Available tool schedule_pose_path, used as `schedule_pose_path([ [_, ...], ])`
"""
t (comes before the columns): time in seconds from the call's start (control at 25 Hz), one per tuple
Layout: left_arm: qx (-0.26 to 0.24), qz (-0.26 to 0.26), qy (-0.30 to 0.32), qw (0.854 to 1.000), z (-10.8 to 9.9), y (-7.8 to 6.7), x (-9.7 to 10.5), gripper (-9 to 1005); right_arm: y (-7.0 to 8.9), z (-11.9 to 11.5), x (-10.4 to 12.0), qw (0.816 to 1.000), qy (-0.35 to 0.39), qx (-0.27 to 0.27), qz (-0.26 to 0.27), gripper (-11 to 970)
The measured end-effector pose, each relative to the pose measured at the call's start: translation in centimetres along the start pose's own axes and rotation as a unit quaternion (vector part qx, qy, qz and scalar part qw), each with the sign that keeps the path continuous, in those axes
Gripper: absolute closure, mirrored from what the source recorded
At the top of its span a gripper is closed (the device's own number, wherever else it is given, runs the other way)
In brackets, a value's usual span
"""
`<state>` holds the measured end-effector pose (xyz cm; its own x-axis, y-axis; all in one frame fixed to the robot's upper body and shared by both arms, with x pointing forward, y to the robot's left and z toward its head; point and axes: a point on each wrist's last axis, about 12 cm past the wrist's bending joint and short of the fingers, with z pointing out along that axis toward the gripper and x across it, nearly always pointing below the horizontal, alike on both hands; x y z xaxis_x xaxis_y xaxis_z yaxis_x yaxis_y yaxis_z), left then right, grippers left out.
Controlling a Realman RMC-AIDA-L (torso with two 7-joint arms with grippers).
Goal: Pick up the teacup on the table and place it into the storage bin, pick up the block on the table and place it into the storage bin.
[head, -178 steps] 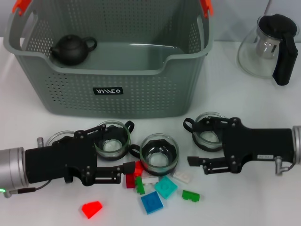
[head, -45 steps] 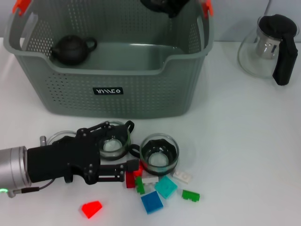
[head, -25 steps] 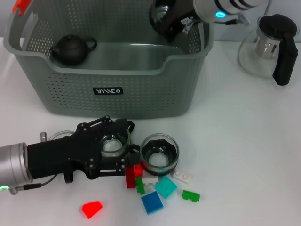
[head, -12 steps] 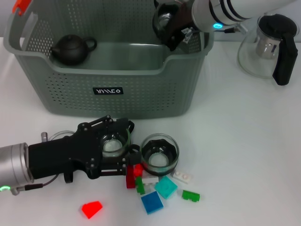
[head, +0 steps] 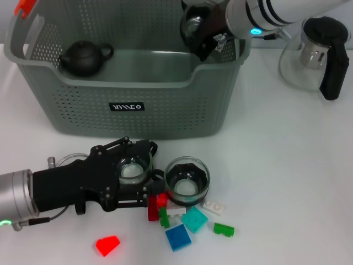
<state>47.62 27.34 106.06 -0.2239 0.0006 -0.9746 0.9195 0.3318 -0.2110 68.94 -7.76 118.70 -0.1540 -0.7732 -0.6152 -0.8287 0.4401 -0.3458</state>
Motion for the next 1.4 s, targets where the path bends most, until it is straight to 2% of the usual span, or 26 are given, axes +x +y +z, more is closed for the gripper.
schedule_pose_path([
  [0.12, 0.000, 0.000, 0.000, 1.000, 0.0, 0.0, 0.0, 64, 0.1, 0.1, 0.0, 1.000, 0.003, -0.002, -0.002, 903],
  [0.56, 0.000, 0.000, 0.000, 1.000, -0.1, 0.0, 0.0, 64, 0.0, -0.2, -0.1, 1.000, 0.001, -0.001, -0.004, 797],
  [0.68, -0.002, -0.001, 0.001, 1.000, -0.1, 0.0, 0.1, 64, -0.1, -0.3, -0.4, 1.000, -0.002, 0.002, -0.007, 571],
  [0.88, -0.003, -0.001, 0.002, 1.000, -0.1, 0.0, 0.1, 64, -0.9, -1.2, -1.3, 0.999, -0.024, 0.019, -0.011, 364],
  [1.16, -0.004, -0.001, 0.003, 1.000, -0.2, 0.1, 0.0, 64, -1.7, -4.2, -2.8, 0.995, -0.089, 0.041, -0.006, 335],
  [1.4, -0.005, 0.002, 0.005, 1.000, -0.3, 0.2, -0.1, 64, -0.9, -7.6, -1.7, 0.987, -0.160, 0.009, 0.031, 335],
])
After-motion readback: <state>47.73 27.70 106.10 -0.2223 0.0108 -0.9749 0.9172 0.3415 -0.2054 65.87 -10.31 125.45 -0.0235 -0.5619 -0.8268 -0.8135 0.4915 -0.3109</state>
